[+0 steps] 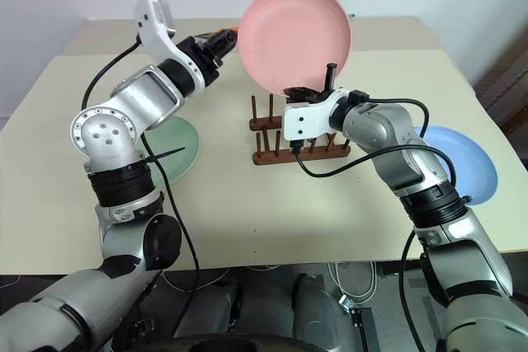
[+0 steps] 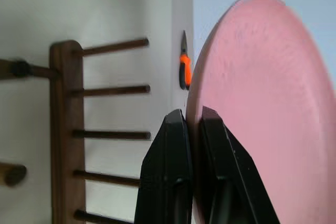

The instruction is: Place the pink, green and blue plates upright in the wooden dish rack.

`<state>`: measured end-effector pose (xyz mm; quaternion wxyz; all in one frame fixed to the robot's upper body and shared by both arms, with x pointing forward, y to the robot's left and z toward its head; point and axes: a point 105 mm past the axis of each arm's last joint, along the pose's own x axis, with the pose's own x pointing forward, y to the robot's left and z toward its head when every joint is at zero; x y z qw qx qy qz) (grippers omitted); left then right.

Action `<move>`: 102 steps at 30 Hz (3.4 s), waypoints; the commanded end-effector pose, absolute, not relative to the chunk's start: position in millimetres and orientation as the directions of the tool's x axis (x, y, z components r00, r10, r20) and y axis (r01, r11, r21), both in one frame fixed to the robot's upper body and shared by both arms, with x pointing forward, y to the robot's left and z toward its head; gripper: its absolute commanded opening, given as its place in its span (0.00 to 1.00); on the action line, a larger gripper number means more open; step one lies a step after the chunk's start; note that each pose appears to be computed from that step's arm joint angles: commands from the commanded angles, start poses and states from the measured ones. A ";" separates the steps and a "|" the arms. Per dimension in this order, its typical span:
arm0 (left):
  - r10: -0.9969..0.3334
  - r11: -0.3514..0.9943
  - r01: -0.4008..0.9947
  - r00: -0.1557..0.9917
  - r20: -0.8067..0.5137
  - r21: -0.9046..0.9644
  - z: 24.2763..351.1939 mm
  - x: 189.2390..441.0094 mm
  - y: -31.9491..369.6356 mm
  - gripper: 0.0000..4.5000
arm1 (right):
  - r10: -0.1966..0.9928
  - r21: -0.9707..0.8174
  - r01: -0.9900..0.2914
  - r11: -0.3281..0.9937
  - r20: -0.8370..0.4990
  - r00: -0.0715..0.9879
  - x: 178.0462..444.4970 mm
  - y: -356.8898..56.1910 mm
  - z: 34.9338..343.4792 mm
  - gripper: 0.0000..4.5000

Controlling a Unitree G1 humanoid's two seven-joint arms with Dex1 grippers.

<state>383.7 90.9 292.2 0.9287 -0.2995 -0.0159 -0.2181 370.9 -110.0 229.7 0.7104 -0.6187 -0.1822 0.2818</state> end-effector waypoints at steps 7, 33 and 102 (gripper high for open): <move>-0.542 0.836 0.548 0.822 0.175 0.018 250.9 359.1 132.6 0.74 | 0.688 -0.217 -0.656 0.723 0.306 0.658 327.0 -165.1 310.6 0.00; -0.739 0.656 0.749 0.663 -0.124 0.092 160.0 319.0 131.6 0.74 | 0.671 0.430 -0.727 0.536 0.306 0.676 333.7 -194.7 279.2 0.00; -0.305 0.943 0.315 0.948 0.095 -0.109 296.5 356.8 154.6 0.00 | 0.838 -0.953 -0.298 0.062 -0.112 0.533 348.7 -32.9 235.7 0.14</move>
